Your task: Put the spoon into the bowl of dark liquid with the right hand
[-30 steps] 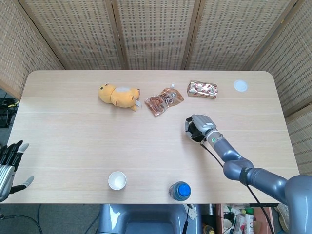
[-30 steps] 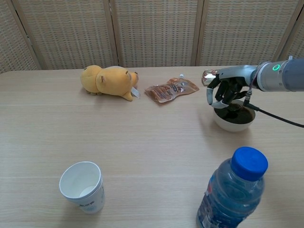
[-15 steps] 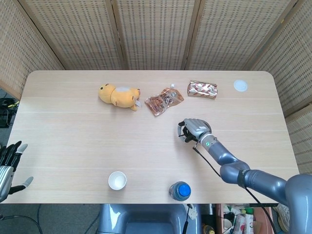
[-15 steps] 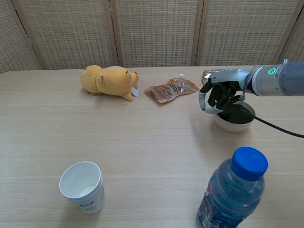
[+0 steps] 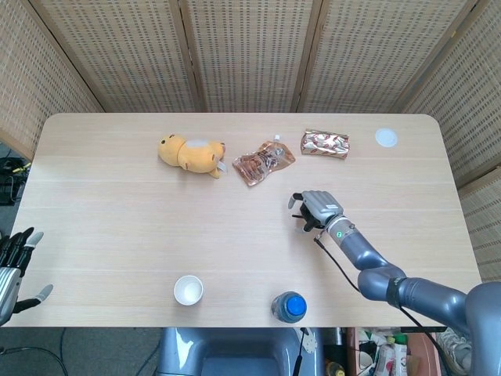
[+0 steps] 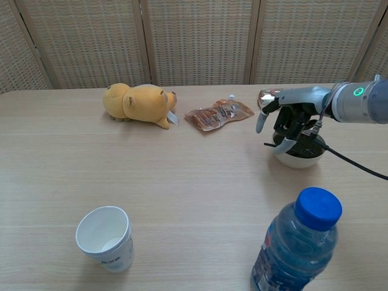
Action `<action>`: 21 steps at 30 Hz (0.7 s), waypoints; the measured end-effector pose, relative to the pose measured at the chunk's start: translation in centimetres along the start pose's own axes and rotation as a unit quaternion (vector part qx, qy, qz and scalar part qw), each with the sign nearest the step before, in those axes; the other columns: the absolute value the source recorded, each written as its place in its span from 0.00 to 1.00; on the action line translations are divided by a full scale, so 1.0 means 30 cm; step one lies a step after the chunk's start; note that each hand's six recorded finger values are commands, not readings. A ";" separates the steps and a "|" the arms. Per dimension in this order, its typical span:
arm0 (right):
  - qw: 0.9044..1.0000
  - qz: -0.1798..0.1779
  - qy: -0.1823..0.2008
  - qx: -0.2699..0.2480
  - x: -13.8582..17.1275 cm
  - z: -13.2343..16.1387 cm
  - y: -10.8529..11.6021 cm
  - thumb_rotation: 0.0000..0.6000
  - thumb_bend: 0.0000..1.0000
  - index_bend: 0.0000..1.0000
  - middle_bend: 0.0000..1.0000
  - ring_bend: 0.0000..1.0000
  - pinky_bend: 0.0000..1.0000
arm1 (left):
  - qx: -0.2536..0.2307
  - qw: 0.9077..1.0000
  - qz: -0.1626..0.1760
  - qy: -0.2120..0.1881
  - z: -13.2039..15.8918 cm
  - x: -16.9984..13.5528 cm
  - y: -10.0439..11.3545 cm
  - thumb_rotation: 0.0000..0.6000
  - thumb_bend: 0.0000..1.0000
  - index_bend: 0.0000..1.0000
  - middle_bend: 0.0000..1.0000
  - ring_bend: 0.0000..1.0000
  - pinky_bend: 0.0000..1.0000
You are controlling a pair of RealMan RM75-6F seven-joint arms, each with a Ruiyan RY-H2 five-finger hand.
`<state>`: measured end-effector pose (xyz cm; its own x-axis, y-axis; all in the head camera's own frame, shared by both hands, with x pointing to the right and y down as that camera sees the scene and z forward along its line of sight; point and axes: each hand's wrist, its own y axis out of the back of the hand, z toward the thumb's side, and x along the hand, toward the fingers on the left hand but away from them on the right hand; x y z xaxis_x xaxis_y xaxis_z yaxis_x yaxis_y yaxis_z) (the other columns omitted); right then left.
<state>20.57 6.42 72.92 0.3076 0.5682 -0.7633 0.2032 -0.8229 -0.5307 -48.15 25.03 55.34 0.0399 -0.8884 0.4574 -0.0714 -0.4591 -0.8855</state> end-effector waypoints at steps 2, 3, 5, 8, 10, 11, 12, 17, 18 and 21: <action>1.000 -0.005 0.000 -0.002 0.005 0.003 0.007 1.00 0.00 0.35 0.88 0.90 1.00 | 0.000 1.000 0.000 0.001 -0.001 -0.003 0.001 1.00 0.23 0.00 0.00 0.00 0.00; 1.000 -0.009 0.001 -0.005 0.009 0.005 0.014 1.00 0.00 0.35 0.87 0.90 1.00 | 0.000 1.000 0.000 0.001 -0.001 -0.002 0.002 1.00 0.23 0.00 0.00 0.00 0.00; 1.000 -0.025 0.003 -0.013 0.024 0.007 0.039 1.00 0.00 0.35 0.84 0.90 1.00 | 0.002 1.000 0.003 0.002 -0.003 0.002 0.007 1.00 0.23 0.00 0.00 0.00 0.00; 0.998 -0.058 0.010 -0.028 0.069 0.011 0.075 1.00 0.00 0.35 0.76 0.87 0.99 | 0.003 1.000 0.006 0.003 -0.004 0.005 0.012 1.00 0.23 0.00 0.00 0.00 0.00; 0.996 -0.076 0.015 -0.042 0.105 0.014 0.091 1.00 0.01 0.35 0.70 0.82 0.97 | 0.002 1.000 0.007 0.003 -0.004 0.007 0.014 1.00 0.23 0.00 0.00 0.00 0.00; 0.995 -0.086 0.019 -0.053 0.132 0.012 0.098 1.00 0.04 0.35 0.67 0.79 0.95 | 0.002 1.000 0.007 0.004 -0.005 0.008 0.014 1.00 0.23 0.00 0.00 0.00 0.00; 0.993 -0.094 0.022 -0.060 0.154 0.011 0.102 1.00 0.06 0.35 0.66 0.77 0.94 | 0.003 1.000 0.007 0.004 -0.006 0.009 0.014 1.00 0.23 0.00 0.00 0.00 0.00; 0.984 -0.156 0.032 -0.074 0.256 -0.025 0.139 1.00 0.20 0.39 0.53 0.59 0.82 | 0.004 1.000 0.007 0.006 -0.013 0.012 0.015 1.00 0.23 0.00 0.00 0.00 0.00; 0.983 -0.166 0.033 -0.075 0.273 -0.034 0.142 1.00 0.20 0.40 0.52 0.57 0.80 | 0.004 1.000 0.007 0.006 -0.014 0.013 0.015 1.00 0.23 0.00 0.00 0.00 0.00; 0.977 -0.197 0.032 -0.077 0.330 -0.062 0.147 1.00 0.22 0.40 0.47 0.50 0.73 | 0.003 1.000 0.006 0.007 -0.018 0.014 0.014 1.00 0.23 0.00 0.00 0.00 0.00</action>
<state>26.24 8.41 63.70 0.2346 0.8431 -0.4839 0.4538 -0.5352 -0.7125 -48.70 24.48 55.21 0.0253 -0.8938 0.4477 -0.0652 -0.4483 -0.8915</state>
